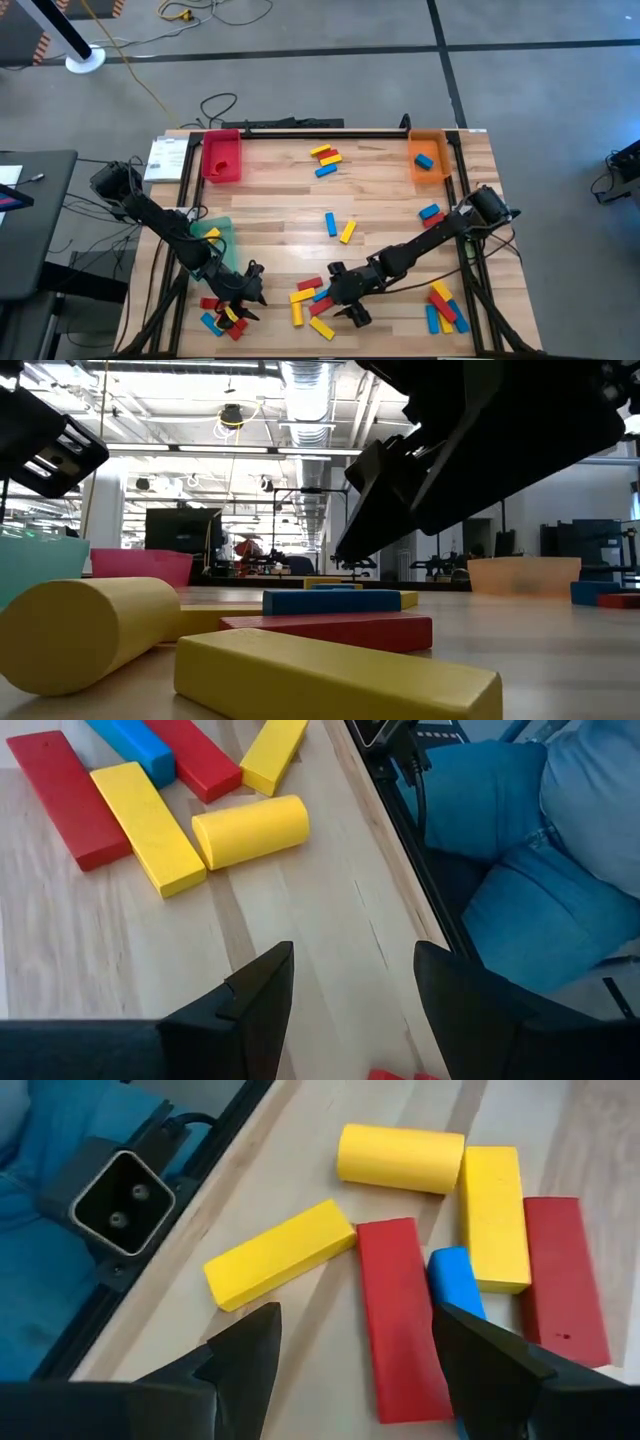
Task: Sort blocks
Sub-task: Put the blue block into the orange bin
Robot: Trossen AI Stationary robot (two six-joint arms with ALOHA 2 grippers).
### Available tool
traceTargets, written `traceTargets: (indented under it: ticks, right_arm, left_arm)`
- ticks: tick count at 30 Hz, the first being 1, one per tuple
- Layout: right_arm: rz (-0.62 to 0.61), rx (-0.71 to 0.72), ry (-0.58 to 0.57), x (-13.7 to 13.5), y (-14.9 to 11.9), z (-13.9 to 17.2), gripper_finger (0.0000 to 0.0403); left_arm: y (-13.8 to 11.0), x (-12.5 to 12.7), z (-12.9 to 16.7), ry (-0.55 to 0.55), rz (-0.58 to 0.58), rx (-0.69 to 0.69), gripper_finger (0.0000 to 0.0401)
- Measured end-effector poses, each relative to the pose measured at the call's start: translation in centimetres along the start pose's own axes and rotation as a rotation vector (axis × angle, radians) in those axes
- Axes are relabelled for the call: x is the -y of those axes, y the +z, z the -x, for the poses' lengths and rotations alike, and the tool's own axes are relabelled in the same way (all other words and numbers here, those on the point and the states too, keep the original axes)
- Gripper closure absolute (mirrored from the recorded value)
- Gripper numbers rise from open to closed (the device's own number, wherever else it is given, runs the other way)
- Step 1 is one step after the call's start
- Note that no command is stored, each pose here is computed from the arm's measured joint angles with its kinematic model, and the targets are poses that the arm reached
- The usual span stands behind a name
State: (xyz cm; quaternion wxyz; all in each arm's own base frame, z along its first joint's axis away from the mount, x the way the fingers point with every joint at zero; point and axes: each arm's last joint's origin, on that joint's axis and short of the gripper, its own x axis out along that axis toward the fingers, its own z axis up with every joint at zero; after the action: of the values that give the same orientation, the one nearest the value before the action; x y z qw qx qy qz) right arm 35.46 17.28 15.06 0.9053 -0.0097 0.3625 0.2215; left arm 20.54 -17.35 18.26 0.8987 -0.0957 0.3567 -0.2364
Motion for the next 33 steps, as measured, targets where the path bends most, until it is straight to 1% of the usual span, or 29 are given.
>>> traceTargets:
  ticks: [2, 5, 13, 15, 17, 20, 22, 29, 33]
  right_arm:
    - [0.003, 0.001, -0.052, 0.1, 0.0, 0.0, 0.0129]
    - [0.001, 0.002, -0.065, 0.4, 0.0, 0.0, 0.0129]
    - [0.018, -0.007, 0.046, -0.7, -0.2, -0.2, 0.0129]
    - [0.011, -0.014, 0.052, -0.8, -0.4, -0.5, 0.0129]
    - [0.003, -0.026, 0.042, -0.5, -0.9, -1.1, 0.0129]
    - [-0.008, -0.053, -0.005, 0.0, -1.4, -1.5, 0.0129]
    - [-0.018, -0.039, -0.017, 0.5, -1.3, -1.7, 0.0129]
    - [0.012, -0.03, -0.007, 0.2, -0.9, -1.0, 0.013]
    - [0.033, -0.029, -0.014, 0.2, -0.6, -0.7, 0.0145]
  left_arm:
    - [0.0, 0.0, 0.0, 0.007, -0.011, 0.003, 0.0197]
    - [0.0, -0.1, 0.0, 0.022, -0.032, 0.01, 0.0197]
    - [0.1, 0.0, 0.0, 0.021, -0.044, 0.021, 0.0197]
    - [0.1, 0.0, 0.0, 0.022, -0.054, 0.022, 0.0197]
    - [0.2, -0.1, 0.0, 0.024, -0.057, 0.027, 0.0197]
    - [0.3, -0.3, 0.0, 0.03, -0.051, 0.031, 0.0197]
    - [0.4, -0.4, 0.0, 0.032, -0.049, 0.033, 0.0197]
    - [0.4, -0.4, 0.0, 0.032, -0.05, 0.033, 0.0197]
    - [0.4, -0.6, 0.0, 0.037, -0.053, 0.034, 0.0197]
